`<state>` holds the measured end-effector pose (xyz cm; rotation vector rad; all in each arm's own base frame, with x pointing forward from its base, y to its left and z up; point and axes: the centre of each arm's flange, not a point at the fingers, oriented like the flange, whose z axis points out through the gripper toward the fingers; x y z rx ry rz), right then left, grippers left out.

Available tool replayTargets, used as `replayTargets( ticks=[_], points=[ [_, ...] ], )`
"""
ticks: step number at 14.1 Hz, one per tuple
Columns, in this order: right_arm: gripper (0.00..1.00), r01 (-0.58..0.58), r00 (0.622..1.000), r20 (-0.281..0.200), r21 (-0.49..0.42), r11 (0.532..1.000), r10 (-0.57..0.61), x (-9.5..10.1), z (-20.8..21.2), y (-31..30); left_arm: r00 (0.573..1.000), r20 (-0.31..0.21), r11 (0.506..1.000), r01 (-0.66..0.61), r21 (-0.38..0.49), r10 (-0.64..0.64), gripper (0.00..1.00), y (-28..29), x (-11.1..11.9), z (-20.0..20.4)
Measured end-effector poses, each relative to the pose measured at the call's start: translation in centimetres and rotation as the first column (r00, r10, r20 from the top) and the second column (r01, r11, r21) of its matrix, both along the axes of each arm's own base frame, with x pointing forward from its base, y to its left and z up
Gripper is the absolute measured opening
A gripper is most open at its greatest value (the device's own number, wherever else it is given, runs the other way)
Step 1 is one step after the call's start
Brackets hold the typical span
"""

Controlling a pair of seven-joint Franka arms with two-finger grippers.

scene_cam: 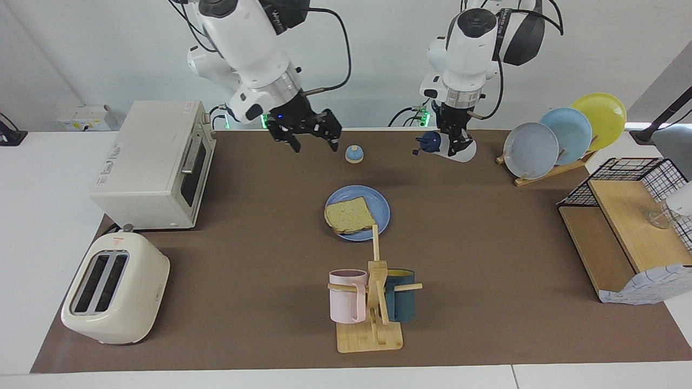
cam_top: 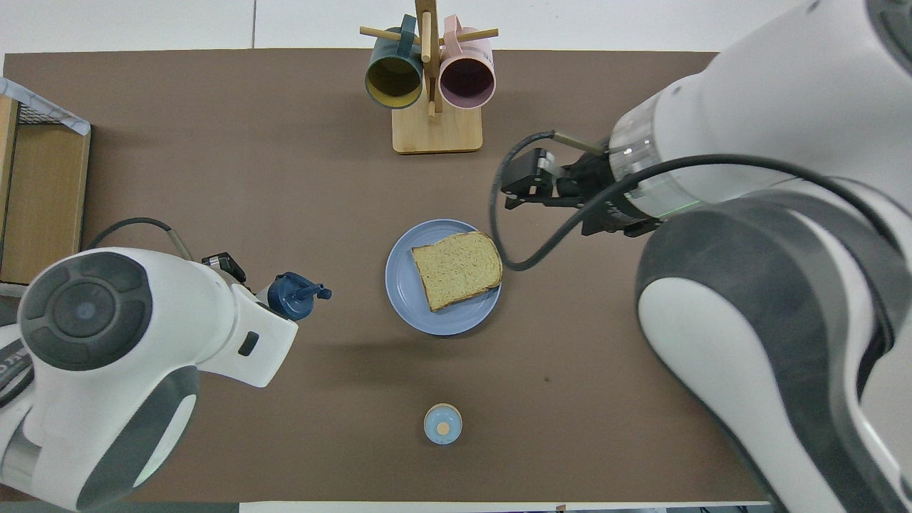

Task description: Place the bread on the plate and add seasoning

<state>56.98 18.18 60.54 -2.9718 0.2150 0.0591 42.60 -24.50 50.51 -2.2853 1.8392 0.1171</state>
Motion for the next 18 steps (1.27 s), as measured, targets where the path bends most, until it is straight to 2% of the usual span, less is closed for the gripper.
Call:
replayTargets(
  ticks=[2, 4, 8, 11, 13, 16, 18],
  points=[
    [1.00, -0.087, 0.996, -0.005, -0.120, 0.989, 0.087, -0.2, -0.3, -1.6, 0.999, 0.043, 0.996, 0.008, 0.086, -0.011, 0.41, -3.4, 0.2, -1.5],
    [1.00, -0.116, 0.993, -0.039, -0.162, 0.980, 0.111, 0.0, -0.8, -3.7, 0.996, 0.080, 0.981, 0.010, 0.192, -0.025, 0.41, -7.6, -0.4, -3.8],
    [1.00, -0.149, 0.987, -0.087, -0.159, 0.976, 0.136, 0.5, -2.6, -11.6, 0.994, 0.072, 0.912, 0.043, 0.408, -0.079, 0.41, -13.6, -0.8, -7.0],
    [1.00, -0.134, 0.986, -0.118, -0.156, 0.979, 0.116, -1.3, -3.5, -13.6, 0.991, 0.050, 0.827, 0.079, 0.556, -0.128, 0.41, -17.9, -0.3, -11.2],
    [1.00, -0.114, 0.989, -0.106, -0.156, 0.981, 0.098, -2.1, -3.4, -14.8, 0.984, 0.067, 0.782, 0.088, 0.617, -0.163, 0.41, -19.3, 0.0, -13.3],
    [1.00, -0.148, 0.988, -0.070, -0.153, 0.977, 0.139, -2.1, -3.2, -15.0, 0.974, 0.105, 0.734, 0.080, 0.674, -0.202, 0.41, -19.7, 0.1, -13.0],
    [1.00, -0.174, 0.984, -0.067, -0.152, 0.973, 0.166, -2.1, -3.1, -15.1, 0.969, 0.105, 0.674, 0.077, 0.735, -0.225, 0.41, -19.7, -0.3, -13.5]
  ],
)
